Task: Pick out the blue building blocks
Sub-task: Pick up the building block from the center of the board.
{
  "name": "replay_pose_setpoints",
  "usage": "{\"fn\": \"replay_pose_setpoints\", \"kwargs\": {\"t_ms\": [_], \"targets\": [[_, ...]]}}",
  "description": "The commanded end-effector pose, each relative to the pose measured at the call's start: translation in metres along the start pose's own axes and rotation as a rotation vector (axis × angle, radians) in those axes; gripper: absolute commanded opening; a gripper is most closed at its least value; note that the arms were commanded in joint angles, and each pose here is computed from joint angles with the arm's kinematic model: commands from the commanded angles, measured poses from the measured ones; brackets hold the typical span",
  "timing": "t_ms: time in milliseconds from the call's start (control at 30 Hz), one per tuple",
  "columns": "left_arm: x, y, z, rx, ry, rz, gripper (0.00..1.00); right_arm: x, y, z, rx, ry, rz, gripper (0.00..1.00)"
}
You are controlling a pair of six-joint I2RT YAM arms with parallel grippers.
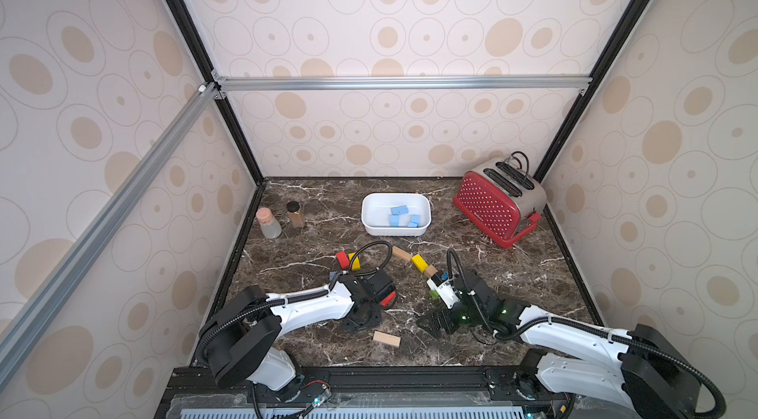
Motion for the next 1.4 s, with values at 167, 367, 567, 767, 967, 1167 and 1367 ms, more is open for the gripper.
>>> {"fn": "replay_pose_setpoints", "kwargs": {"t_ms": [167,367,567,767,967,1167,1367], "targets": [[-0.001,-0.003,0.001,0.003,-0.028,0.005,0.36,0.001,-0.003,0.002,-0.019,0.001,-0.008,1.0],[-0.002,-0.003,0.003,0.002,-0.034,-0.009,0.29,0.0,-0.004,0.002,-0.022,0.004,-0.015,1.0],[-0.008,-0.006,0.005,0.005,-0.038,-0.039,0.25,-0.002,-0.008,0.006,-0.036,0.002,-0.016,1.0],[-0.021,-0.013,0.005,0.019,-0.027,-0.099,0.21,-0.004,-0.012,0.008,-0.044,-0.003,-0.024,1.0],[-0.051,-0.028,-0.001,0.05,0.032,-0.212,0.2,-0.007,-0.021,0.015,-0.062,-0.017,-0.039,1.0],[-0.087,-0.043,-0.003,0.1,0.014,-0.305,0.2,-0.014,-0.039,0.026,-0.076,-0.02,-0.061,1.0],[-0.113,-0.059,-0.005,0.14,-0.002,-0.365,0.2,-0.027,-0.057,0.041,-0.102,-0.033,-0.07,1.0]]}}
Point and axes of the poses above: each gripper's point midway between its finger pads, its own x axis out along the fingers, its own z axis along the line the jaws close on, y = z × x, the point moved 5 cm from there along -x, back along the fingers, and after that the axes turned 8 degrees about x, right-handed, at the moved point
